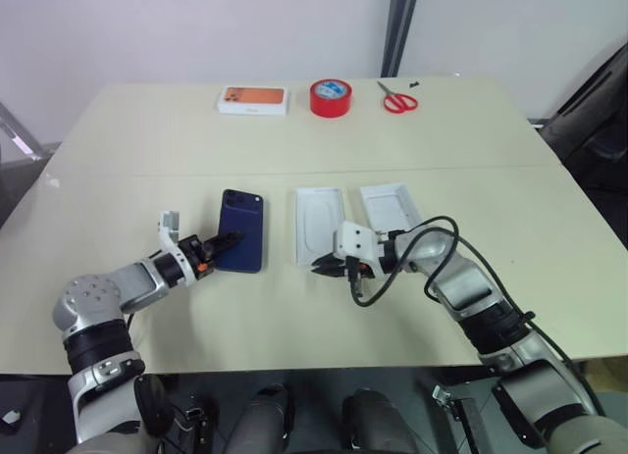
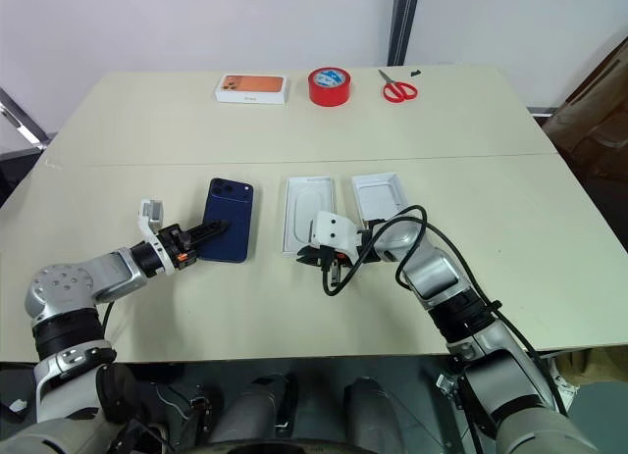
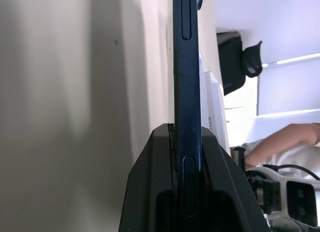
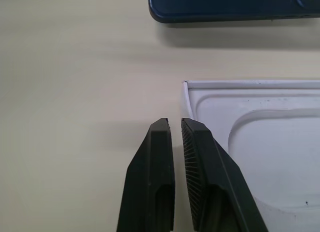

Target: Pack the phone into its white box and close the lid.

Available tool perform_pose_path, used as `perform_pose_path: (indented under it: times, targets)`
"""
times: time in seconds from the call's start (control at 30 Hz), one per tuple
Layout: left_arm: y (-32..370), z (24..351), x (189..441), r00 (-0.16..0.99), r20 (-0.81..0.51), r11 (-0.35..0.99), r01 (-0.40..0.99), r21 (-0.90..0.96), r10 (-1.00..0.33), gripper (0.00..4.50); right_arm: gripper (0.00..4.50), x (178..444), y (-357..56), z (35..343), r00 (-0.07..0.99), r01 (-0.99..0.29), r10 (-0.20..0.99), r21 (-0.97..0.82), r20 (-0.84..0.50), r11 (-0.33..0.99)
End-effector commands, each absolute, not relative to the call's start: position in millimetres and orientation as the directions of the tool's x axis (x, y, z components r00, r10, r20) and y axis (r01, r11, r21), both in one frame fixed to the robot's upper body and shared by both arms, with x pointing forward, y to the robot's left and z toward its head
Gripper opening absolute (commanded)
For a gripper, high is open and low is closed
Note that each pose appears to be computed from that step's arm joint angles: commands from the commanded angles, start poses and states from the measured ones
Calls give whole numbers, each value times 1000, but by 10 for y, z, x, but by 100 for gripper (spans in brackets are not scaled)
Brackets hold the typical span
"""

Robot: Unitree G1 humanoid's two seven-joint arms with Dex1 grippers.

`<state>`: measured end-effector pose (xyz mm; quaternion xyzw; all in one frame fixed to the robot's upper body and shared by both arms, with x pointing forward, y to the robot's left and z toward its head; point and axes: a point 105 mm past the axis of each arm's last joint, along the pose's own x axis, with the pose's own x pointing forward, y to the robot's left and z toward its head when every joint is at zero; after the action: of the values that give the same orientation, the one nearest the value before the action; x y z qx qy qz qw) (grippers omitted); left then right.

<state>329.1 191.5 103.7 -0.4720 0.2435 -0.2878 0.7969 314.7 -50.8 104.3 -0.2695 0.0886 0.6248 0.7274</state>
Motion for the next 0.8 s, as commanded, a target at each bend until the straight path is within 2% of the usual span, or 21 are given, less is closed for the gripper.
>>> perform_pose_path:
  times: [0.03, 0.13, 0.37, 0.53, 0.73, 0.77, 0.8]
  targets:
    - [1918, 1202, 3280, 714, -51, 366, 295, -883, -698, 0, 45, 3092, -489, 1228, 180, -950, 898, -306, -401, 53]
    - [1903, 1201, 3269, 709, -49, 362, 298, -883, -703, 0, 45, 3112, -489, 1287, 184, -951, 910, -300, -372, 70]
    - [1858, 1185, 3268, 703, -52, 363, 300, -882, -709, 0, 45, 3247, -540, 1130, 244, -935, 867, -343, -435, 91]
    - [1850, 1185, 3265, 701, -55, 365, 301, -881, -711, 0, 45, 3274, -539, 1130, 250, -933, 868, -345, -428, 99]
    - [1831, 1174, 3266, 701, -62, 372, 299, -879, -710, 0, 45, 3274, -591, 1012, 246, -933, 842, -352, -481, 72]
    - [1826, 1175, 3268, 701, -62, 372, 299, -879, -711, 0, 21, 3265, -594, 998, 239, -936, 841, -346, -485, 66]
    - [1823, 1176, 3271, 701, -62, 372, 300, -879, -711, 0, 21, 3259, -598, 989, 235, -936, 839, -346, -491, 60]
